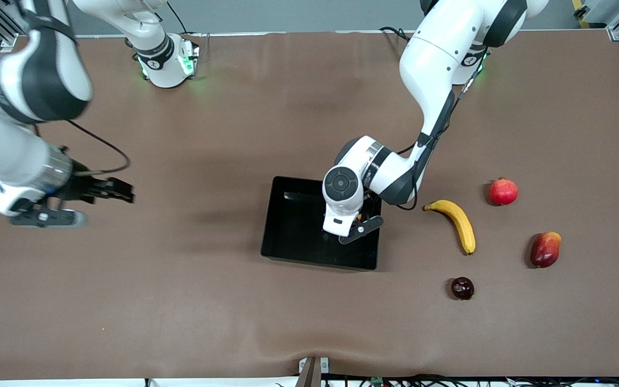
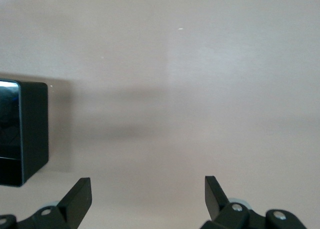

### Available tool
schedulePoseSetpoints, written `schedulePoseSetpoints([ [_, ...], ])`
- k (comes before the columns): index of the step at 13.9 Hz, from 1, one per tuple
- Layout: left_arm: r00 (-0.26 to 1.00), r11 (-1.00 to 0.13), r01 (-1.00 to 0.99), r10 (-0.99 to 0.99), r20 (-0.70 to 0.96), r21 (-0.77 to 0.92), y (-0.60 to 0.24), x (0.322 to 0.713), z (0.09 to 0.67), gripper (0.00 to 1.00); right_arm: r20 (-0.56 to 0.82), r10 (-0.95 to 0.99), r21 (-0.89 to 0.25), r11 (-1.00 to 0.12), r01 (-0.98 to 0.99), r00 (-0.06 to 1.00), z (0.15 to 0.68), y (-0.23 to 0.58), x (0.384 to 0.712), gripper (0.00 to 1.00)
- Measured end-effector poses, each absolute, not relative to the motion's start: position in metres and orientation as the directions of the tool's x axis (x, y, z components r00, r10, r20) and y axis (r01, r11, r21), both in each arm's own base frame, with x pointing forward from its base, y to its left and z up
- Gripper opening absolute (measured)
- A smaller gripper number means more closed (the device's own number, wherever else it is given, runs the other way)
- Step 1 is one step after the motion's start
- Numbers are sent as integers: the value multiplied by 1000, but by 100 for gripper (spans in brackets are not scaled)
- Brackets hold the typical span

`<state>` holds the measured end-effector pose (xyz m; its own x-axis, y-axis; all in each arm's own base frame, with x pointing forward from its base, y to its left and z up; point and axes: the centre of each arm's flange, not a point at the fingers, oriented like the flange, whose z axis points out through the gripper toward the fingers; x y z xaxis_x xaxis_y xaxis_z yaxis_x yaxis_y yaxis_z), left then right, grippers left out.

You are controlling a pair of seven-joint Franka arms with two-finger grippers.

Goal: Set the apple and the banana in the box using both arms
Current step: 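Retract the right gripper to rest while the left gripper holds the apple, then lower the striped apple into the tray and open the left gripper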

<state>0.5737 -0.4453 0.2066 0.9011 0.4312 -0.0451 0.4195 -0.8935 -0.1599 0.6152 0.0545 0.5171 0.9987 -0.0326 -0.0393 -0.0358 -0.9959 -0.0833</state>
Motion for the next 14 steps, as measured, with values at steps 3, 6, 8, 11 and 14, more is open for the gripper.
schedulePoseSetpoints([
  [3, 901, -894, 420, 431, -44, -158, -445, 574, 207, 79, -30, -59, -87, -994, -61, 998, 551, 25, 598, 100],
  [6, 901, -894, 420, 431, -44, -158, -445, 574, 206, 79, -15, -40, -90, -995, -41, 999, 581, 15, 581, 100],
  [8, 901, -894, 421, 432, -43, -157, -445, 574, 206, 79, -7, -7, -91, -996, -8, 1000, 598, 8, 570, 100],
  [11, 902, -895, 420, 429, -36, -154, -444, 576, 204, 86, -8, 13, -91, -996, 12, 1000, 616, -4, 555, 100],
  [14, 902, -894, 425, 432, -21, -142, -439, 582, 193, 100, -24, 18, -90, -996, 16, 1000, 625, -7, 549, 100],
])
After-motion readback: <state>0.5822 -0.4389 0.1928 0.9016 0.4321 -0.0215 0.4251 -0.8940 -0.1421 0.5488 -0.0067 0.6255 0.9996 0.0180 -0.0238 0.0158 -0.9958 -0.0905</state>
